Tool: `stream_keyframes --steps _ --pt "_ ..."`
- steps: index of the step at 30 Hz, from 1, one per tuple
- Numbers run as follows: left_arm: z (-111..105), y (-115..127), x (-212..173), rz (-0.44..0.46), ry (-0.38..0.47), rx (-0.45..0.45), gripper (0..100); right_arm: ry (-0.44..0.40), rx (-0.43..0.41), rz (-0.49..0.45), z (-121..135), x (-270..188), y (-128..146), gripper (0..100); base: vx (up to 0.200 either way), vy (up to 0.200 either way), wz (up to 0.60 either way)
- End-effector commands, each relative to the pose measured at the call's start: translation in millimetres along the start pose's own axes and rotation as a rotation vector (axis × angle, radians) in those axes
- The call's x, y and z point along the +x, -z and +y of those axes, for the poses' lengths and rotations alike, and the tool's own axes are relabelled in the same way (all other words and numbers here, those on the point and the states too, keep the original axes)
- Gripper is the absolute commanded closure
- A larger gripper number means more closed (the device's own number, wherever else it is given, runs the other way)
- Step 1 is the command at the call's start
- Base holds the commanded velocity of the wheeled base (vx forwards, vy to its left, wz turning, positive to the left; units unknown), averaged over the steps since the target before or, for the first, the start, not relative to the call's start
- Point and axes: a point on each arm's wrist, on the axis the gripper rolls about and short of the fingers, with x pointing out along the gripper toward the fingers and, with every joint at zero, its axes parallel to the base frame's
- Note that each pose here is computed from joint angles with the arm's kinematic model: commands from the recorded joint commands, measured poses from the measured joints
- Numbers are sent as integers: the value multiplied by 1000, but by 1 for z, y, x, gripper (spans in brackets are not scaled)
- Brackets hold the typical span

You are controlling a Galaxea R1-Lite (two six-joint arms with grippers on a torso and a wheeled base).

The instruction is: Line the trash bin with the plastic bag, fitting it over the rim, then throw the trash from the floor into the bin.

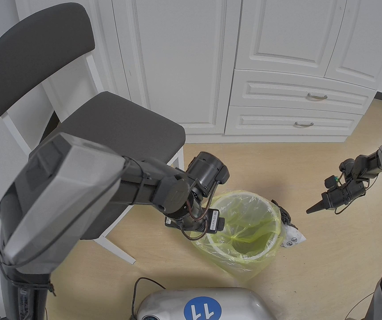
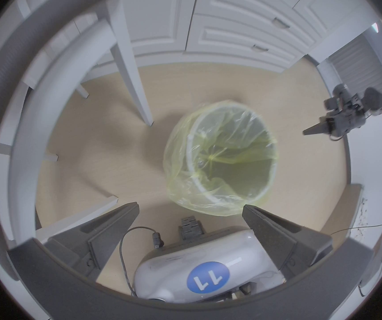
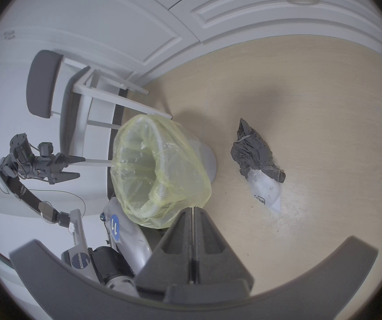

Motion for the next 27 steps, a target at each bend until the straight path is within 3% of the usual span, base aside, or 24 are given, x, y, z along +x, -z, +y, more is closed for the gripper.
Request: stream_keyframes --steps 1,6,14,21,27 --pt "-10 -6 -74 -122 88 -9 0 -18 25 -57 2 -28 6 100 0 0 0" --pt "-17 -5 -122 -211 144 1 0 -27 37 -71 4 -37 10 100 0 0 0" --pt "9 -9 -166 -298 151 -49 0 -56 69 -103 10 -54 21 100 0 0 0" --pt "27 18 -187 -278 139 -47 0 -67 127 -153 12 -82 41 100 0 0 0" --pt "37 41 -206 -330 172 -47 0 -56 159 -191 29 -109 60 100 0 0 0"
